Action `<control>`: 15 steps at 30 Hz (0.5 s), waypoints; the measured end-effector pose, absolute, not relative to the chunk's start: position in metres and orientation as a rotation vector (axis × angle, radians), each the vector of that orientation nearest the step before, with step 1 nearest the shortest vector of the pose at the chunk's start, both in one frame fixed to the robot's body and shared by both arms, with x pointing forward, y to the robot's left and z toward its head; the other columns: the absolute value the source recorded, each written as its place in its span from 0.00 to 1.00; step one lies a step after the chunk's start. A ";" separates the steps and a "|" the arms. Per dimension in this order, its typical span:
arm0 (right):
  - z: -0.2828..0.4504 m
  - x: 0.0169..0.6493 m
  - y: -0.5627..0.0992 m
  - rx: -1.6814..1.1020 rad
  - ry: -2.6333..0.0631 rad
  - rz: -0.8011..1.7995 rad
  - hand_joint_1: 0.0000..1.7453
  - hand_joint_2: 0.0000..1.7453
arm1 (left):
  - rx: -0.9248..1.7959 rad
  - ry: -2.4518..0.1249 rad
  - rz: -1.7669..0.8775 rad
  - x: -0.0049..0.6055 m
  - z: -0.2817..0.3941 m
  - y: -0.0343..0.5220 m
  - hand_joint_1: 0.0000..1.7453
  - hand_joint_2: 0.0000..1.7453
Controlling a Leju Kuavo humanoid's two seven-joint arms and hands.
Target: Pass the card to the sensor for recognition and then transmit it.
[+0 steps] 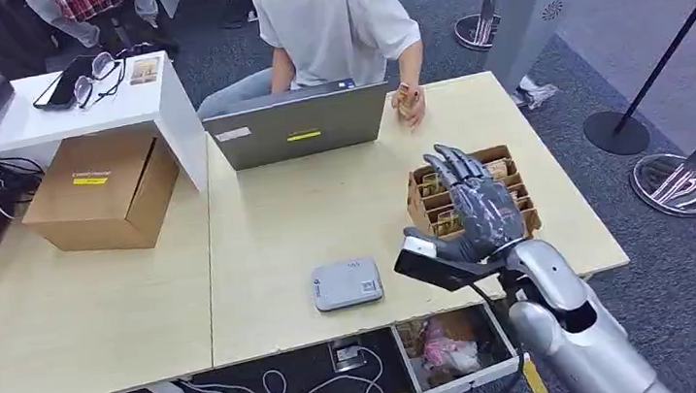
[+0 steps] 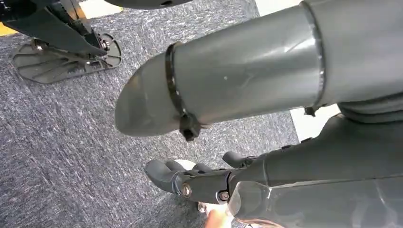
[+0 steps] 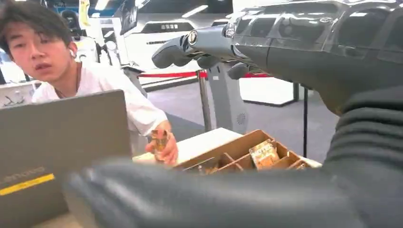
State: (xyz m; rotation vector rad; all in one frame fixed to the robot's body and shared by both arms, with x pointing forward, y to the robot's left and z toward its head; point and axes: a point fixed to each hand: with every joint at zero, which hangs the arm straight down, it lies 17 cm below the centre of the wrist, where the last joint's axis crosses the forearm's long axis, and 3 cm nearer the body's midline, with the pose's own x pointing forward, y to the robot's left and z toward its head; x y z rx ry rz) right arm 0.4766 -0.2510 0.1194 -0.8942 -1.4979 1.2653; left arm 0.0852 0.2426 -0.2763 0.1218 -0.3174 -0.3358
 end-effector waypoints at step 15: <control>0.118 0.506 -0.276 -0.965 -1.396 1.421 0.00 1.00 | 0.118 -0.315 -0.325 0.085 -0.276 0.243 0.00 0.00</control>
